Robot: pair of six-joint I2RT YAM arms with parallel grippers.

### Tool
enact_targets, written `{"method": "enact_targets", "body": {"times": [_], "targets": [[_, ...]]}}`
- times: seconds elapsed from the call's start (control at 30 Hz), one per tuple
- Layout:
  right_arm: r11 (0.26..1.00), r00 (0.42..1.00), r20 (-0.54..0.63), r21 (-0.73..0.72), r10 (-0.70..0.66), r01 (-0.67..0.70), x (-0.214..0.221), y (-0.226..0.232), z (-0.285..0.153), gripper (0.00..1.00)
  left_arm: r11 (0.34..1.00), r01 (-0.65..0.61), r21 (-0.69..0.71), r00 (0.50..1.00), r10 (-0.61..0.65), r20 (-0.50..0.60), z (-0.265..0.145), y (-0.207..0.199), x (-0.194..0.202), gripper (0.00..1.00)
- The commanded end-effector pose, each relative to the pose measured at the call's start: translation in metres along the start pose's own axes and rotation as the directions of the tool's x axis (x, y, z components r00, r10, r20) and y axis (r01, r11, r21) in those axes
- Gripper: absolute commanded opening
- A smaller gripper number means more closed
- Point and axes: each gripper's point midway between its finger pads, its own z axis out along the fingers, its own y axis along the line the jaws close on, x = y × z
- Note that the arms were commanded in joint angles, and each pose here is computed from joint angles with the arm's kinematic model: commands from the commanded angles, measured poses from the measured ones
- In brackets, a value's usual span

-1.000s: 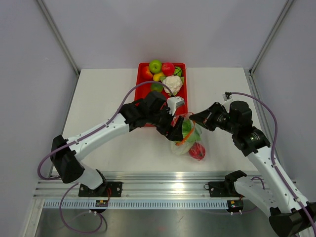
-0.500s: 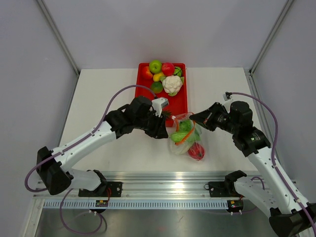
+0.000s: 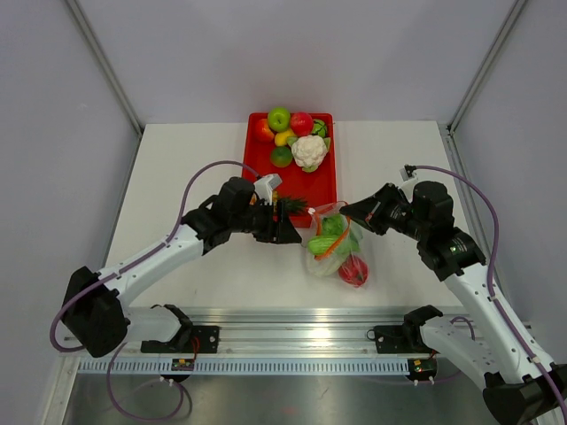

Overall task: Place the food in the zip-top bag and seal the zipper
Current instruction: Place the fake fruit in the zipper food storage bag.

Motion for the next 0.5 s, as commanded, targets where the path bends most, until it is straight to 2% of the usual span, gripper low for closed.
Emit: {"method": "enact_targets", "body": {"times": [0.0,0.17,0.47], "targets": [[0.995,0.999,0.013,-0.097,-0.030,0.031,-0.003,0.027,-0.006,0.00,0.984,0.028,0.178,0.998,-0.037,0.051,0.010,-0.031,-0.018,0.58],[0.994,0.999,0.014,-0.099,-0.033,0.034,-0.003,0.029,-0.007,0.00,0.977,0.060,0.204,0.997,-0.066,0.024,0.019,-0.032,-0.016,0.49],[0.995,0.999,0.011,-0.097,-0.032,0.033,-0.003,0.028,-0.007,0.00,0.985,0.050,0.164,0.999,-0.048,-0.013,0.024,-0.022,-0.009,0.43]]}}
